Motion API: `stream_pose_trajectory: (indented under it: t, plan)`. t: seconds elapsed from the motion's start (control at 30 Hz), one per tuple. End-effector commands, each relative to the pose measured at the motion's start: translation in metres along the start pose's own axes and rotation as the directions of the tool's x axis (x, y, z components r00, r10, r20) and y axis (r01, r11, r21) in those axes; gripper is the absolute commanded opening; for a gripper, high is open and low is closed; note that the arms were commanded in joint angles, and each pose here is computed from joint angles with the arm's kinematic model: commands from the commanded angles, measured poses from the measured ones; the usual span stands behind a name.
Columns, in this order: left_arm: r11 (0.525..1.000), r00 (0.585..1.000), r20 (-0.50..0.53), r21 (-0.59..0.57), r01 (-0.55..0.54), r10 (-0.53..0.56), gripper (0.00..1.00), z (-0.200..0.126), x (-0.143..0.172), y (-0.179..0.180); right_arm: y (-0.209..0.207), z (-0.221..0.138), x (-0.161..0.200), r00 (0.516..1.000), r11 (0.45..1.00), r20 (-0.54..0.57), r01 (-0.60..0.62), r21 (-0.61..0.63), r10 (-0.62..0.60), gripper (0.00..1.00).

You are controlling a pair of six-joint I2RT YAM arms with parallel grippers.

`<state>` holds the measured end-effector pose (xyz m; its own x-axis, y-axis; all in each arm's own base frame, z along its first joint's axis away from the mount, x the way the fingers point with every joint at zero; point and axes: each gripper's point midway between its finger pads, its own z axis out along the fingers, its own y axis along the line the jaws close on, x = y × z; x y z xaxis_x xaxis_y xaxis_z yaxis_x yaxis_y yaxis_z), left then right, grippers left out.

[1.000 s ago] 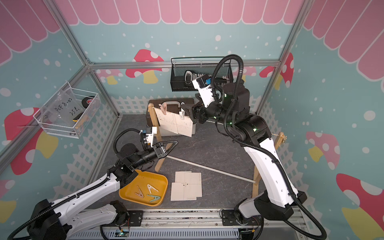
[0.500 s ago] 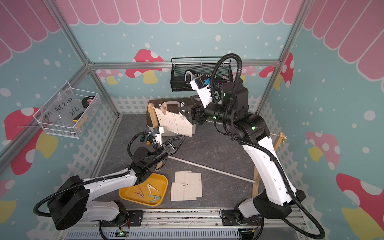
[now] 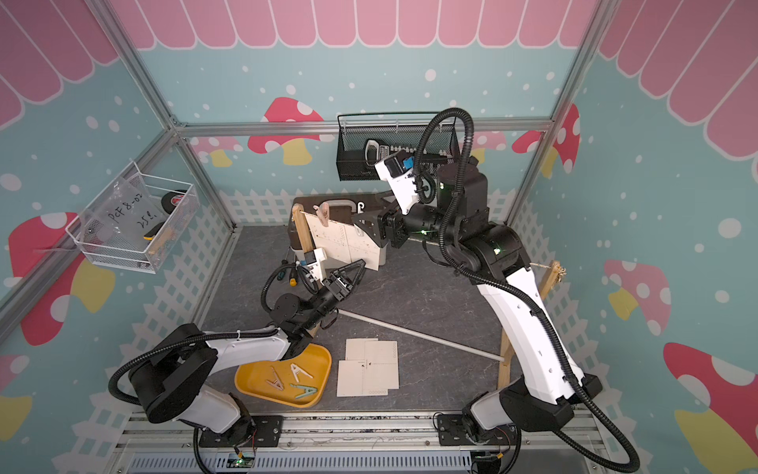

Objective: Remove the postcards from the strings
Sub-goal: Pinch the postcard on the clothesline, then remove the clamp from the clothesline.

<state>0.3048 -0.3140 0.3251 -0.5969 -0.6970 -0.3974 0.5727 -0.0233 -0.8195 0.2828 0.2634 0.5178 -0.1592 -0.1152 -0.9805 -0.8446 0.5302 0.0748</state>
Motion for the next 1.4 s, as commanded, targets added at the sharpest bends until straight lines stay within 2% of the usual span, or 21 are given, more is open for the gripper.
stream_pose_trajectory:
  t: [0.0, 0.3, 0.5, 0.77, 0.87, 1.1, 1.23, 1.37]
  plan:
    - [0.995, 0.998, 0.058, 0.097, 0.012, -0.018, 0.75, 0.001, -0.014, -0.028, 0.001, 0.000, -0.001, 1.000, 1.000, 0.009, 0.003, -0.020, -0.003, 0.76]
    - [0.995, 0.999, 0.040, 0.101, 0.021, -0.025, 0.57, -0.003, -0.011, -0.030, -0.002, 0.006, 0.003, 1.000, 1.000, -0.003, -0.008, -0.021, 0.008, 0.76]
    - [0.995, 0.999, 0.034, 0.092, 0.033, -0.036, 0.41, -0.007, -0.009, -0.027, -0.007, 0.010, 0.007, 1.000, 1.000, -0.016, -0.017, -0.009, 0.017, 0.76]
    - [0.995, 0.999, 0.021, 0.089, 0.032, -0.035, 0.31, -0.011, -0.006, -0.027, -0.022, 0.019, 0.013, 0.999, 0.999, -0.034, -0.036, 0.034, 0.037, 0.75]
    - [0.995, 0.999, 0.023, 0.090, 0.032, -0.034, 0.27, -0.011, -0.006, -0.028, -0.022, 0.027, 0.019, 0.997, 0.999, -0.052, -0.048, 0.008, 0.048, 0.73]
    - [0.995, 0.999, 0.019, 0.088, 0.036, -0.038, 0.22, -0.010, -0.005, -0.026, -0.011, 0.038, 0.026, 0.997, 0.994, -0.069, -0.051, -0.093, 0.045, 0.60]
    - [0.995, 0.999, 0.016, 0.086, 0.043, -0.044, 0.17, -0.010, -0.004, -0.025, -0.011, 0.042, 0.028, 0.997, 0.993, -0.072, -0.045, -0.105, 0.037, 0.49]
    - [0.995, 0.999, 0.013, 0.087, 0.042, -0.044, 0.11, -0.010, -0.004, -0.025, -0.012, 0.044, 0.030, 0.996, 0.994, -0.077, -0.044, -0.103, 0.036, 0.43]
